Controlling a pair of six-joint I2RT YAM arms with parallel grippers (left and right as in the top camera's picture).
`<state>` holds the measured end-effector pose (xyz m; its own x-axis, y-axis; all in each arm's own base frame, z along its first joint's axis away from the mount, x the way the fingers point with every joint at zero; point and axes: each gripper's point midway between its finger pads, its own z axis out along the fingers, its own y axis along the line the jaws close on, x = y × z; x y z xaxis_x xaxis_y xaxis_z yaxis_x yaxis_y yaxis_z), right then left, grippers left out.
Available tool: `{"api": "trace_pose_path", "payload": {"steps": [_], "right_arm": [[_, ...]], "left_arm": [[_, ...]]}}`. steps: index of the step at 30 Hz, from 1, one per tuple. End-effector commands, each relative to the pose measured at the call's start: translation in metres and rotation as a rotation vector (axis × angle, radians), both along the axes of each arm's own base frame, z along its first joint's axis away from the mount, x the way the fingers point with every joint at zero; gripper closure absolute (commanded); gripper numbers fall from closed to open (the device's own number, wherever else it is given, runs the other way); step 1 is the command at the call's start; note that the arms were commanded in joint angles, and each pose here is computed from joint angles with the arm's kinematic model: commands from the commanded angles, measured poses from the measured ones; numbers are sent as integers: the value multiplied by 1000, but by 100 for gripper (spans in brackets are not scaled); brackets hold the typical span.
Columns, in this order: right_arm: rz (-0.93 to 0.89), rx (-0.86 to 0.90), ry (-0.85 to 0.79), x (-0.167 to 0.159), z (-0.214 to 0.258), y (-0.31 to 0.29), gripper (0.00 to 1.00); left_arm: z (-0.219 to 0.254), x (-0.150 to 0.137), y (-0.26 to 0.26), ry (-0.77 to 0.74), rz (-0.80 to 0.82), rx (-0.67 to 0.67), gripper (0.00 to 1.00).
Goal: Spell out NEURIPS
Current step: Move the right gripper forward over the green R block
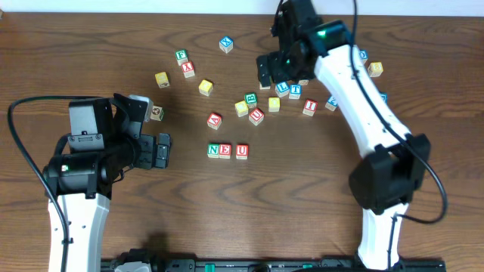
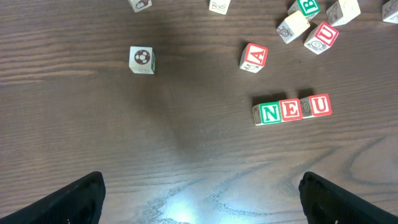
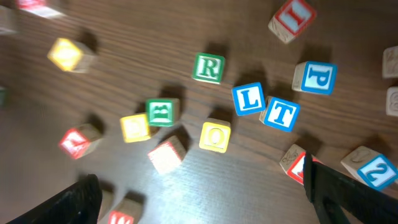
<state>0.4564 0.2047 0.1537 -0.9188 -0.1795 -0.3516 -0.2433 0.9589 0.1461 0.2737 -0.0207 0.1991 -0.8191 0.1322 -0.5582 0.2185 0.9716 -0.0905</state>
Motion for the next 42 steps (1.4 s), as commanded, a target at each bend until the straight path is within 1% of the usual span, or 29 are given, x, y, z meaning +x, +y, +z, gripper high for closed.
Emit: {"api": "trace_pose_path", "payload": {"steps": [1,7,13,23,29,34,42], "right_arm": [[-52,-47,18,8,-24,2,1],[-97,-41,50,15,-53,11,1],[-153,-11,46,22,-62,19,1],[-287,58,-47,44,-52,34,1],[-301,65,-95,51,-48,42,1],[-335,36,-114,54,-55,40,7],[-374,-12,-107,59,-79,33,11]], "left_arm": [[10,2,-1,-30,-12,-1,2],[10,2,-1,-30,-12,-1,2],[10,2,-1,-30,-12,-1,2],[10,2,-1,-30,-12,-1,2],[10,2,-1,-30,-12,-1,2],[10,2,-1,-30,-12,-1,2],[10,2,-1,-30,-12,-1,2]]}}
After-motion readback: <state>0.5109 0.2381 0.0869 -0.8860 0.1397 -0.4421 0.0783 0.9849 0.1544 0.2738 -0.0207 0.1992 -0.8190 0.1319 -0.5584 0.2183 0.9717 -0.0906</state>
